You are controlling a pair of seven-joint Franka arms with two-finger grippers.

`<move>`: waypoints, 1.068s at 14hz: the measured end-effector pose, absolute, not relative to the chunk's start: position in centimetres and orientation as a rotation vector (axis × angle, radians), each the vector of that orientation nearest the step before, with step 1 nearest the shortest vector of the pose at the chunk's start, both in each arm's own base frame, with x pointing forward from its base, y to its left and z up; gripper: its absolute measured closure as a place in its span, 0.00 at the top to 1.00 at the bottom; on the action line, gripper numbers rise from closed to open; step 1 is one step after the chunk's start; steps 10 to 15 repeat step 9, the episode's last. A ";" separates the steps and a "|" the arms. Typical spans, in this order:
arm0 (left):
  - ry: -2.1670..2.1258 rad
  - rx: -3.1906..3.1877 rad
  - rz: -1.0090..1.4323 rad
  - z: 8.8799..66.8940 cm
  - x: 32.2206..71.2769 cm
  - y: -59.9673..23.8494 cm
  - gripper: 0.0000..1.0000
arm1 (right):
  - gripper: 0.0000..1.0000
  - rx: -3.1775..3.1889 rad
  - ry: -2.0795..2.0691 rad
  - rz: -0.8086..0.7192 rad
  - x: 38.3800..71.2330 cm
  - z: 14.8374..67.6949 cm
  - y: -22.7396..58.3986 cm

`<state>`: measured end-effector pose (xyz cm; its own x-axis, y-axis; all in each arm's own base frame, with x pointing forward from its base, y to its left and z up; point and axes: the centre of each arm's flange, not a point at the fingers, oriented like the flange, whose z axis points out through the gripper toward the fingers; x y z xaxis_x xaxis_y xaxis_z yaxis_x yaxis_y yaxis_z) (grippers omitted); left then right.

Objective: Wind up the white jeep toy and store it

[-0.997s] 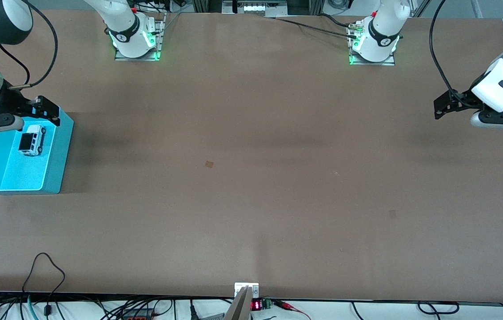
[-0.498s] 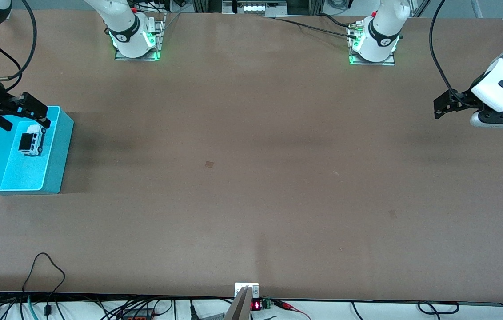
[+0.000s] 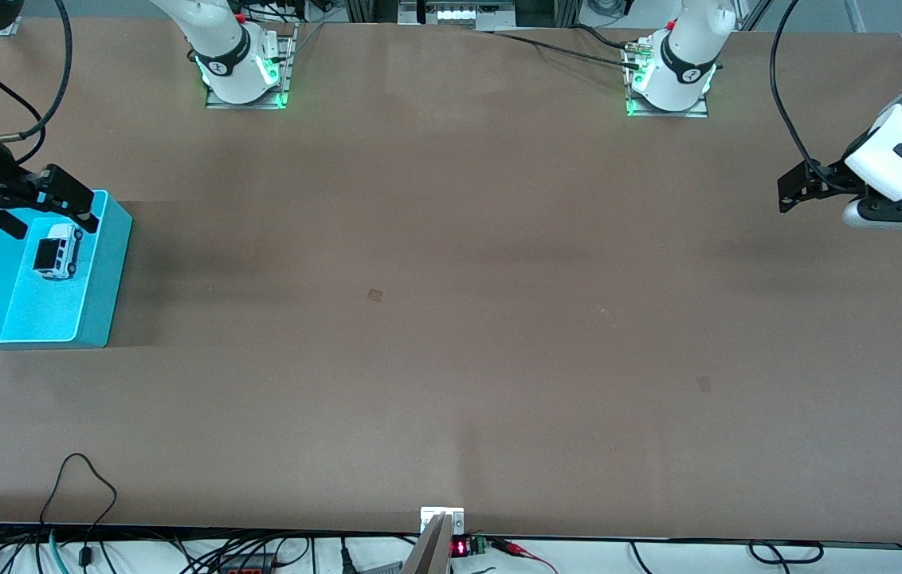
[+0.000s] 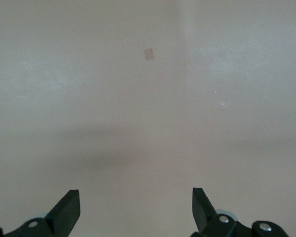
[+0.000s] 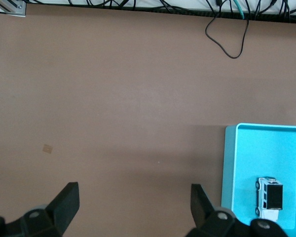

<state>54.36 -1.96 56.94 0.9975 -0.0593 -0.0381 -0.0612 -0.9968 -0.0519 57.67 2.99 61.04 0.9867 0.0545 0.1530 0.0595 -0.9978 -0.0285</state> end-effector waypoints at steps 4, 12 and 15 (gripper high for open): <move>0.093 -3.087 0.056 56.9 54.4 -2.0 1.00 | 1.00 -3.111 -0.057 -0.206 57.5 60.9 2.8; 0.093 -3.087 0.056 56.9 54.4 -2.0 1.00 | 1.00 -3.133 -0.052 -0.202 57.5 60.8 2.3; 0.093 -3.087 0.056 56.9 54.4 -2.0 1.00 | 1.00 -3.133 -0.052 -0.202 57.5 60.8 2.3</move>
